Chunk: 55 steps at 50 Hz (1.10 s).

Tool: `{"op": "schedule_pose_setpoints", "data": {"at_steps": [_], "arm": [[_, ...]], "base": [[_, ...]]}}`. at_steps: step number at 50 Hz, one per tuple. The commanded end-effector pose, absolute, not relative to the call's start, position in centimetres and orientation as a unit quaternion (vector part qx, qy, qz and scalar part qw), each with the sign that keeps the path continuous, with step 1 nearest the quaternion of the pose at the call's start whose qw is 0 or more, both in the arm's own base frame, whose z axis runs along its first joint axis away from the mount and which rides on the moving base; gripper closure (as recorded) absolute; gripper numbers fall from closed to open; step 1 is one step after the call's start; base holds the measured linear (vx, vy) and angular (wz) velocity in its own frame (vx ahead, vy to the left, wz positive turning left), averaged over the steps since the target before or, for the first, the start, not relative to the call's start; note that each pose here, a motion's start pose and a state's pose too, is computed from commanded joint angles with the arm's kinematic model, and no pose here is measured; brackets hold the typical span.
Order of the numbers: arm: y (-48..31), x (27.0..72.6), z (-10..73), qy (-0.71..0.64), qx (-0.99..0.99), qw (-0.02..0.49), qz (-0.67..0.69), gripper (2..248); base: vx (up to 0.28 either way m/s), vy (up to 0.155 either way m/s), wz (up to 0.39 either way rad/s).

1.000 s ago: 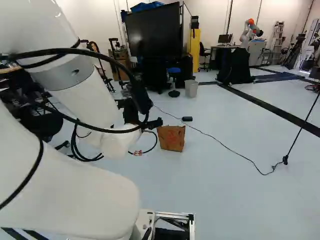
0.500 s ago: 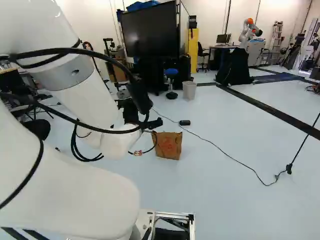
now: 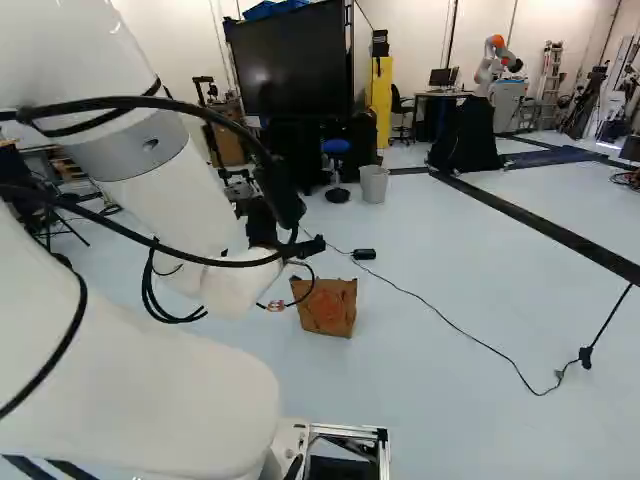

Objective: Pick up the grocery bag from the ground

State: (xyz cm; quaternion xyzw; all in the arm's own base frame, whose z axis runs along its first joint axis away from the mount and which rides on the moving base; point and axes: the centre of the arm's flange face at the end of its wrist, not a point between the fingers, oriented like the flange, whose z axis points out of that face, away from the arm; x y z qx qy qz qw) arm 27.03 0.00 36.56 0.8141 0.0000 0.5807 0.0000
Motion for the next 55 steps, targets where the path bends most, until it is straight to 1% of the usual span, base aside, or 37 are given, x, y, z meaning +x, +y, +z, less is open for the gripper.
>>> {"op": "schedule_pose_setpoints", "data": {"at_steps": [44,45,55], "arm": [[0.0,27.0,36.6,0.0,0.814,0.0,0.581,3],[-0.1,28.1,36.7,-0.002,0.816,0.001,0.579,3],[-0.4,30.1,36.9,-0.005,0.818,0.004,0.576,3]], "base": [[0.255,-0.063,-0.035],[0.245,-0.049,-0.024],[0.063,-0.015,-0.027]]}}
